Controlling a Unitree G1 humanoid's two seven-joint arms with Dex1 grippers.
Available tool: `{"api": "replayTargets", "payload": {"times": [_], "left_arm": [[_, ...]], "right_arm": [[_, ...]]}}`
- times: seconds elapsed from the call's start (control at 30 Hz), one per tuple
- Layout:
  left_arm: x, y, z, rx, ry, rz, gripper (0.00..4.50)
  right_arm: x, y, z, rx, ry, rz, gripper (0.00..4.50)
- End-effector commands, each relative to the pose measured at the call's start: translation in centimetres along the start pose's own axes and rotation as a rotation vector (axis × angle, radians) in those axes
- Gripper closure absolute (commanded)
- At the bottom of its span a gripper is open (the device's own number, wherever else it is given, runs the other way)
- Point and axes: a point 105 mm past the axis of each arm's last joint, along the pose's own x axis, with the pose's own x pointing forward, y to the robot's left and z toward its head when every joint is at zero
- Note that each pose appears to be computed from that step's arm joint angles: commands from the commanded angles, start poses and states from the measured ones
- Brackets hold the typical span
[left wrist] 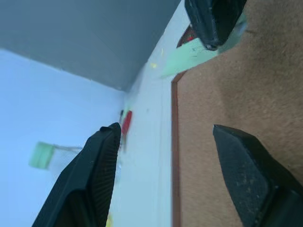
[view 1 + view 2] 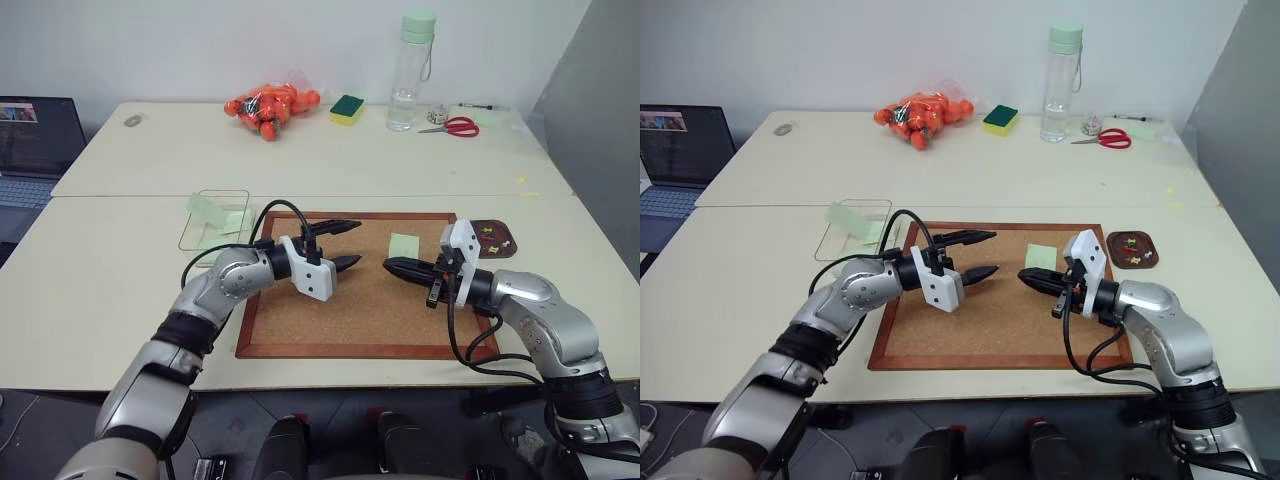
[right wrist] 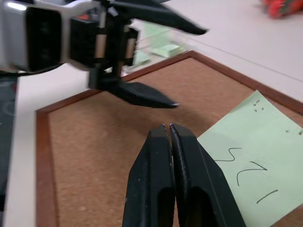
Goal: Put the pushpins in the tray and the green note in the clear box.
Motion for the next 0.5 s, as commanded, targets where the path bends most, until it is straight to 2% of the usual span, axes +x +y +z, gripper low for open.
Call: {"api": "replayTargets", "payload": {"times": [0.03, 0.27, 0.5], "left_arm": [[0.6, 0.5, 0.9, 0.102, -0.088, 0.017, 1.3], [1.5, -0.6, 2.4, 0.181, -0.196, -0.016, 1.3], [1.5, -2.0, 2.9, 0.204, -0.239, -0.055, 1.3]], "right_arm": [[0.8, 1.9, 1.0, -0.022, -0.011, 0.102, 4.5], [1.8, 2.9, 1.2, -0.017, -0.011, 0.15, 4.5], [2.0, 3.4, 1.1, -0.007, 0.004, 0.181, 4.5]]}}
